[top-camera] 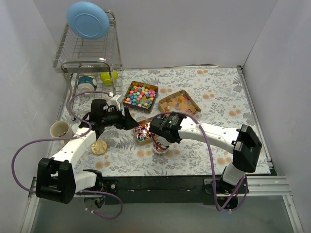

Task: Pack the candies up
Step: Place the fake candies in the packing bottle, then adjust the spatula.

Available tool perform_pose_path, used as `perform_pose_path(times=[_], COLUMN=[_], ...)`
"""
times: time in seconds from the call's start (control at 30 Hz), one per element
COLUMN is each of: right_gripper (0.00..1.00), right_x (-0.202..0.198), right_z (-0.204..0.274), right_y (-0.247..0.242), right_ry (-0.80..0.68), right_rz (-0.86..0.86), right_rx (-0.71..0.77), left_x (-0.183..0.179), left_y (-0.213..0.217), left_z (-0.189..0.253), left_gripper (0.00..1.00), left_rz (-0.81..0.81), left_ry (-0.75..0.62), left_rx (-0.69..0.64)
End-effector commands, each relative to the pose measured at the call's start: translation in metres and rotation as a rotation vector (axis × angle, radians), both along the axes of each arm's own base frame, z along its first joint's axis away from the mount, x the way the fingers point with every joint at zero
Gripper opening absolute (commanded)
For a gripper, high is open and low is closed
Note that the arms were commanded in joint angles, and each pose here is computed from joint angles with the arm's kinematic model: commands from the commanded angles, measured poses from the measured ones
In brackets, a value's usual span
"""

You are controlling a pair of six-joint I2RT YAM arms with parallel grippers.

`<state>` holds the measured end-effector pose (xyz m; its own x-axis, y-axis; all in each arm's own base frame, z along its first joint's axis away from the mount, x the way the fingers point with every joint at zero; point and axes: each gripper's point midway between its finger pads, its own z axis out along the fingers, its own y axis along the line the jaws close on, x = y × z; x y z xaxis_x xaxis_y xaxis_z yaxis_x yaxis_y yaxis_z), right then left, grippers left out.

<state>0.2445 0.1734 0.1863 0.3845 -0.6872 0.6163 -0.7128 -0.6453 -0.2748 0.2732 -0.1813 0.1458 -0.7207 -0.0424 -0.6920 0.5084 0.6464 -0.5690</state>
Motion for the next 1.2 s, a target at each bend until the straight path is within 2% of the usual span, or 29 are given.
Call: perform_pose_path(times=[0.0, 0.13, 0.17, 0.27, 0.3, 0.4, 0.7, 0.83, 0.93, 1.0, 1.07, 1.1, 1.17], right_gripper=[0.01, 0.01, 0.01, 0.01, 0.01, 0.01, 0.01, 0.01, 0.01, 0.01, 0.01, 0.01, 0.01], right_x=[0.003, -0.001, 0.0, -0.001, -0.005, 0.003, 0.023, 0.035, 0.039, 0.039, 0.037, 0.034, 0.027], right_z=[0.019, 0.019, 0.025, 0.018, 0.02, 0.015, 0.014, 0.022, 0.026, 0.029, 0.026, 0.024, 0.016], right_y=[-0.004, -0.004, 0.002, 0.014, 0.029, 0.035, 0.066, 0.083, 0.091, 0.095, 0.095, 0.096, 0.094], right_ry=[-0.023, -0.004, -0.008, 0.105, 0.169, 0.248, 0.282, 0.281, 0.278, 0.285, 0.3, 0.314, 0.345], right_rz=[0.063, 0.014, -0.024, -0.159, -0.214, -0.351, -0.39, -0.37, -0.359, -0.355, -0.358, -0.365, -0.371], right_rx=[-0.048, 0.044, 0.122, 0.331, 0.463, 0.6, 0.706, 0.754, 0.776, 0.797, 0.796, 0.797, 0.789], left_x=[-0.008, -0.011, -0.013, -0.012, -0.014, -0.016, -0.011, -0.004, 0.001, 0.002, 0.001, -0.003, -0.007], left_y=[-0.005, -0.012, -0.017, -0.026, -0.029, -0.039, -0.049, -0.055, -0.057, -0.058, -0.058, -0.059, -0.06], left_z=[0.015, 0.018, 0.024, 0.037, 0.043, 0.055, 0.063, 0.065, 0.061, 0.06, 0.059, 0.059, 0.061], left_gripper=[0.61, 0.61, 0.61, 0.6, 0.6, 0.6, 0.61, 0.59, 0.54, 0.46, 0.35, 0.23, 0.12], left_rz=[-0.059, -0.103, -0.129, -0.169, -0.197, -0.258, -0.309, -0.323, -0.318, -0.319, -0.328, -0.345, -0.366], left_ry=[-0.05, -0.039, -0.039, -0.036, -0.035, -0.009, 0.104, 0.113, 0.132, 0.143, 0.153, 0.16, 0.17], left_rx=[-0.038, -0.061, -0.081, -0.114, -0.134, -0.184, -0.248, -0.251, -0.25, -0.253, -0.26, -0.271, -0.295])
